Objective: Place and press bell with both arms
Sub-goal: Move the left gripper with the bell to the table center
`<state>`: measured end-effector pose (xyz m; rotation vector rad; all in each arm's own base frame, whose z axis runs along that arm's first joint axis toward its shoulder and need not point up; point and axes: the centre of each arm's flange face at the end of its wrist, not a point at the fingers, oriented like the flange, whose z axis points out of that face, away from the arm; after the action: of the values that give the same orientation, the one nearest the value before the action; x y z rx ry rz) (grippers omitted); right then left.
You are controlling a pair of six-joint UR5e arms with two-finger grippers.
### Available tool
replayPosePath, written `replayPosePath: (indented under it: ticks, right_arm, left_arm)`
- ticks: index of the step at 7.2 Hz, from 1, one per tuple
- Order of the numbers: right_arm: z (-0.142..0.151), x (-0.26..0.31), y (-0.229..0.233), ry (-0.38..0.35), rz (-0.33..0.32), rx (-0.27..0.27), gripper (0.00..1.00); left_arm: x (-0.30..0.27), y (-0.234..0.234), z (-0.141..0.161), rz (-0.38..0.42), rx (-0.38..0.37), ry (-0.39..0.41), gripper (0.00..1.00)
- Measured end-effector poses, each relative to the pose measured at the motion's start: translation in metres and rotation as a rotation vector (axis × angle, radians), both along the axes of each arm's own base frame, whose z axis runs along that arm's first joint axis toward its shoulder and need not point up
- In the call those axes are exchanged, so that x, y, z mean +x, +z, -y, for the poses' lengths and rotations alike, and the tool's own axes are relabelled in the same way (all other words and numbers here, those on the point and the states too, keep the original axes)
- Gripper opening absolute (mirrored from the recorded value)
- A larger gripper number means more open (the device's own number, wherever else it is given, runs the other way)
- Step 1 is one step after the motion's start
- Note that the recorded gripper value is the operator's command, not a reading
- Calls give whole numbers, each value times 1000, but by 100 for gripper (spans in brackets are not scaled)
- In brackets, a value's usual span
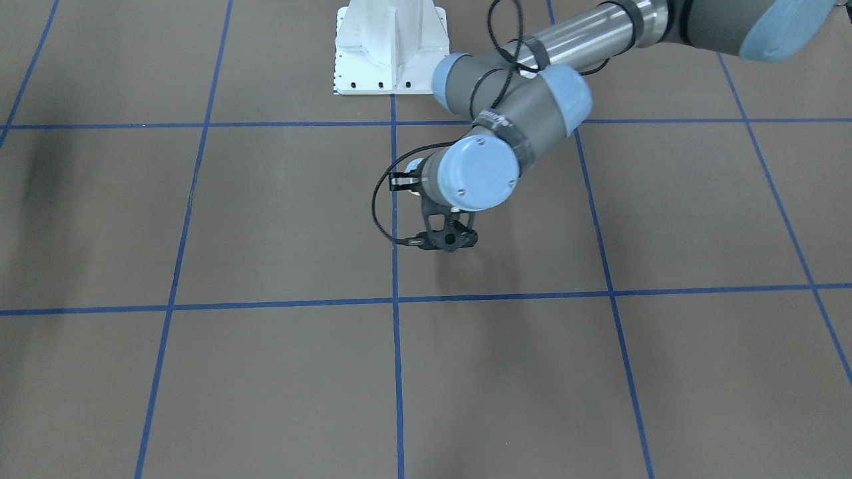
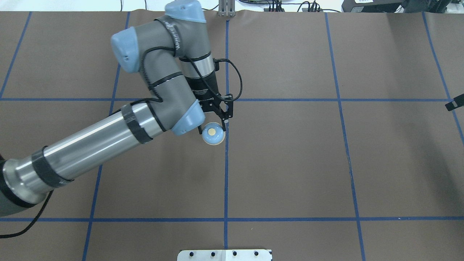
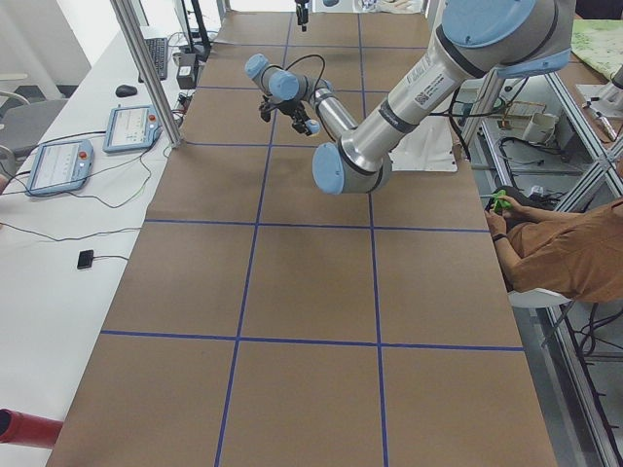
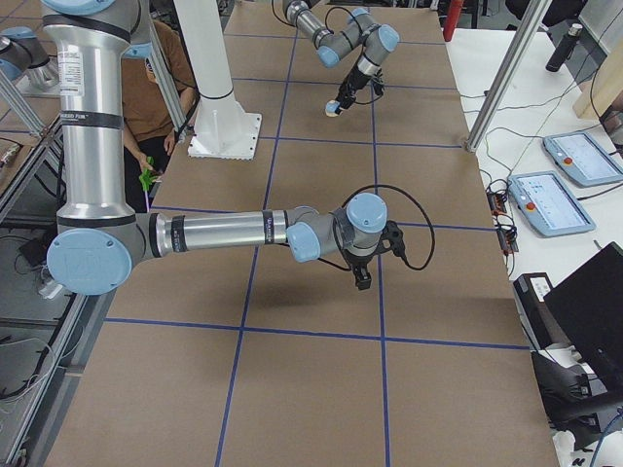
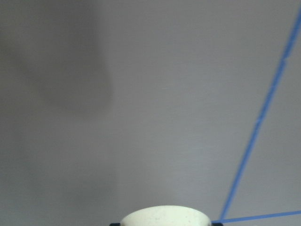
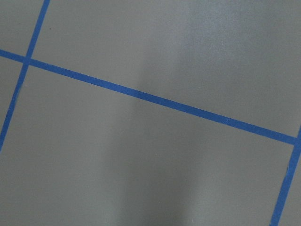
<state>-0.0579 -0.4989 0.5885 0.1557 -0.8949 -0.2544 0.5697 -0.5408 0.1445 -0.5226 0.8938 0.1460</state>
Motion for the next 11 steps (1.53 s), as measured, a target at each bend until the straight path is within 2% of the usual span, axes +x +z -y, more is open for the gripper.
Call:
replayPosePath:
  ticks: [2, 4, 6, 11]
  right_arm:
    - [0, 0, 3, 0, -3, -7, 100]
    - [0, 0, 7, 0, -4, -14, 100]
    - [0, 0, 8, 0, -5, -16, 100]
    - [0, 0, 8, 0, -5, -16, 100]
  left_arm:
    - [46, 0, 4, 25, 21, -18, 15]
    - [60, 12, 8, 31, 25, -28, 26]
    - [73, 25, 5, 35, 41, -27, 33]
    - [87, 33, -3, 49, 62, -22, 66]
